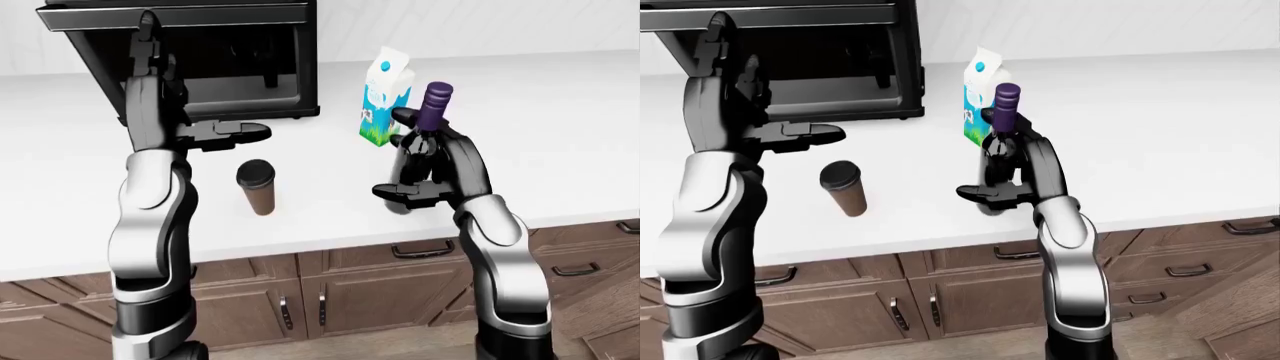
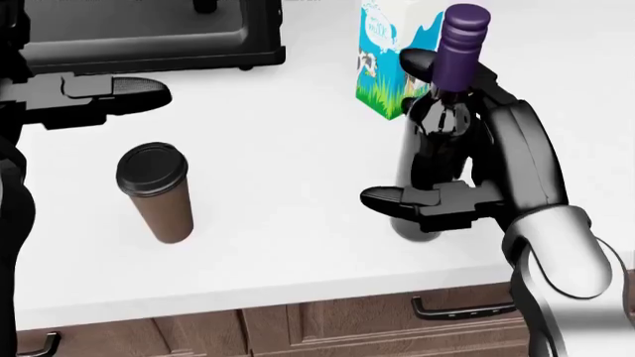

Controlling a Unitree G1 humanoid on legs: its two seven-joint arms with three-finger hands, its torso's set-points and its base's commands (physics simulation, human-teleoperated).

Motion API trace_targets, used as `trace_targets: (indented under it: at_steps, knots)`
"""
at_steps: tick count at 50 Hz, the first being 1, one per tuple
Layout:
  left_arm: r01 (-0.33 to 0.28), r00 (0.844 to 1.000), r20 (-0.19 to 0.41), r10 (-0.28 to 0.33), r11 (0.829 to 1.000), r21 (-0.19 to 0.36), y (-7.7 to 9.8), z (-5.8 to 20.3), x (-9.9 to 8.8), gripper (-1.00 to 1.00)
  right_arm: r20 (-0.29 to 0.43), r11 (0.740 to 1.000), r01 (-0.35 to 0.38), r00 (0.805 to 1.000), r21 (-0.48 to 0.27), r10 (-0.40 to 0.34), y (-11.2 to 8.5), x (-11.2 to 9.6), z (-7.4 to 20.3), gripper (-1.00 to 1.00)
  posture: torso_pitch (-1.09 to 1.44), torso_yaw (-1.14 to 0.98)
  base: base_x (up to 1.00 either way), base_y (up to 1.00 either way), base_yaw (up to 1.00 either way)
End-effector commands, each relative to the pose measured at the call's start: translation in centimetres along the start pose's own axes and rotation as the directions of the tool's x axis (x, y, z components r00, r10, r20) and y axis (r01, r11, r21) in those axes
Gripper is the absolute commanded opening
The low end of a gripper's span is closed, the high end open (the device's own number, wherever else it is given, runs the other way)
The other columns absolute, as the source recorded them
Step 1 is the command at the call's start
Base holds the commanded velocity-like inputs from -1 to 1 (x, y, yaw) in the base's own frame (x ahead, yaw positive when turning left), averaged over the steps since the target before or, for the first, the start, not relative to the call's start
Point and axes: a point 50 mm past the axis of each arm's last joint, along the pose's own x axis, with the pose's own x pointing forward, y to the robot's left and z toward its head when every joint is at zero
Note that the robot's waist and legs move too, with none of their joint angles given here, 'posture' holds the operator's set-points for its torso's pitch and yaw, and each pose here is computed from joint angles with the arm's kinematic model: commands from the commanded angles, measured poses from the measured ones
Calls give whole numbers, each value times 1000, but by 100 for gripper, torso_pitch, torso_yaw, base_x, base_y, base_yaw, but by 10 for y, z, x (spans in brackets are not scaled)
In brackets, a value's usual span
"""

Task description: Move the drinks to the dining counter.

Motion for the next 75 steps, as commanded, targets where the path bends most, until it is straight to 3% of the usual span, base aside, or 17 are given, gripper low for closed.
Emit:
trace_targets:
  at_steps: [1,9,10,11,20,31,33,42,57,75]
  knots:
    - [-3,996,92,4,1000,-5,1,18,1,100,95,1000,9,995,-17,-7,-2,2,18,31,0,0,0,0,0]
    - [-4,995,96,4,1000,-5,2,21,2,100,99,1000,9,995,-27,-7,-3,1,22,-15,0,0,0,0,0]
    - [-1,995,101,2,1000,-7,2,25,3,100,116,999,8,993,-39,-3,-2,1,28,-98,0,0,0,0,0]
    - [-2,995,101,2,1000,-5,2,25,3,100,118,999,8,993,-43,-2,-2,0,29,-100,0,0,0,0,0]
    - [-4,995,96,4,1000,-5,2,22,2,100,143,998,12,990,-56,-3,0,2,37,-100,0,0,0,0,0]
    - [-5,996,88,5,1000,-3,3,18,0,100,214,997,69,974,17,-71,-7,-3,59,-100,0,0,0,0,0]
    - [-8,999,53,9,1000,-23,4,17,-1,100,223,997,78,971,21,-81,-8,-4,65,-100,0,0,0,0,0]
    - [55,997,50,-54,998,-5,10,25,-18,100,216,996,86,973,7,-86,-9,-2,68,-100,0,0,0,0,0]
    - [131,991,-21,-131,991,2,12,12,-56,100,202,996,92,975,2,-90,-8,-3,59,-100,0,0,0,0,0]
    - [210,976,-61,-207,977,44,0,-13,-67,100,205,996,85,975,-2,-83,-8,-4,61,-100,0,0,0,0,0]
